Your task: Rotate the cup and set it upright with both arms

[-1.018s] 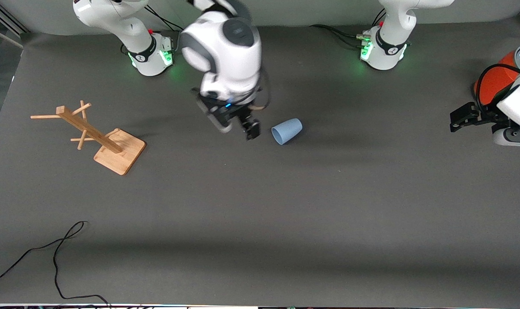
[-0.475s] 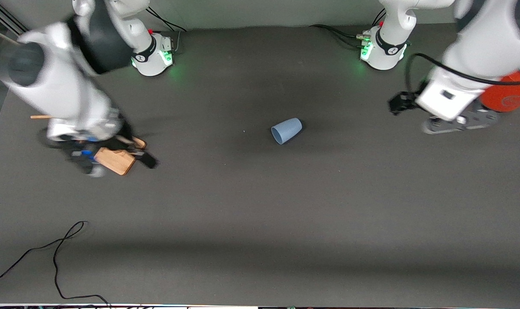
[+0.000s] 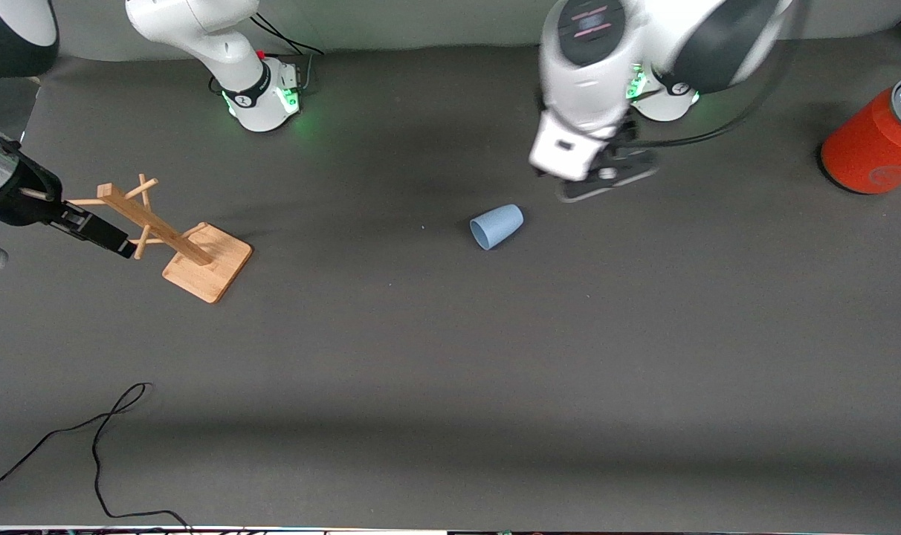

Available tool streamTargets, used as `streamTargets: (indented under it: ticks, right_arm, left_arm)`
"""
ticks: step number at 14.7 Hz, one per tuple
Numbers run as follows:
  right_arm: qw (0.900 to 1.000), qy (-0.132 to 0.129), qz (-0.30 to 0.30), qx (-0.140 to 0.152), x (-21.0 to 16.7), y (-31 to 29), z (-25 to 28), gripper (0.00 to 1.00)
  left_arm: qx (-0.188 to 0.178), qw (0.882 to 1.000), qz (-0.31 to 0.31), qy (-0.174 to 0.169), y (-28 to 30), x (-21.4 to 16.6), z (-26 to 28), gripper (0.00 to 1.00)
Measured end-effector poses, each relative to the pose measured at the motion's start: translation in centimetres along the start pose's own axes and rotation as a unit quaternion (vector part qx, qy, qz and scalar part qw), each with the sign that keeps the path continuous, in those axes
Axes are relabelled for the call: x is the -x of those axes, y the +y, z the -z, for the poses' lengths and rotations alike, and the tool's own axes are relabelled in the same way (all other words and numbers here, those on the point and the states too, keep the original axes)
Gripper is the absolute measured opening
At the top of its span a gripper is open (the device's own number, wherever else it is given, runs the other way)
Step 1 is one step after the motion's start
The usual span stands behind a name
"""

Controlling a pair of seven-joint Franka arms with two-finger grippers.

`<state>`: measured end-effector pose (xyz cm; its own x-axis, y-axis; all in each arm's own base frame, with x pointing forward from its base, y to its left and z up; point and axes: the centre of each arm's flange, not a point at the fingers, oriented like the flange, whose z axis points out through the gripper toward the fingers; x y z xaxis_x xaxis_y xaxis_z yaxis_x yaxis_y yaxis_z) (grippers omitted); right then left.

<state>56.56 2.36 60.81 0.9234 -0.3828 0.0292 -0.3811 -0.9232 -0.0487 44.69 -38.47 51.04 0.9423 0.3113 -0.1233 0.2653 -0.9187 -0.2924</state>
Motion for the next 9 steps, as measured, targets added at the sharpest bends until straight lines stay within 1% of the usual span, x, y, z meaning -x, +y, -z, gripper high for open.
streamTargets:
  ticks: [3,7,9]
  right_arm:
    - [0.999,-0.003,0.037,0.002,-0.8,1.9,-0.5,1.00]
    - [0.999,-0.011,0.043,0.005,-1.3,3.7,-1.3,1.00]
    - [0.998,-0.014,0.057,0.006,-1.4,3.9,-1.7,1.00]
  left_arm:
    - [-0.040,0.999,0.022,0.008,7.3,1.5,-5.0,1.00]
    - [-0.056,0.995,0.080,0.029,14.5,0.8,-9.5,1.00]
    - [-0.064,0.992,0.102,0.041,17.2,1.1,-11.7,1.00]
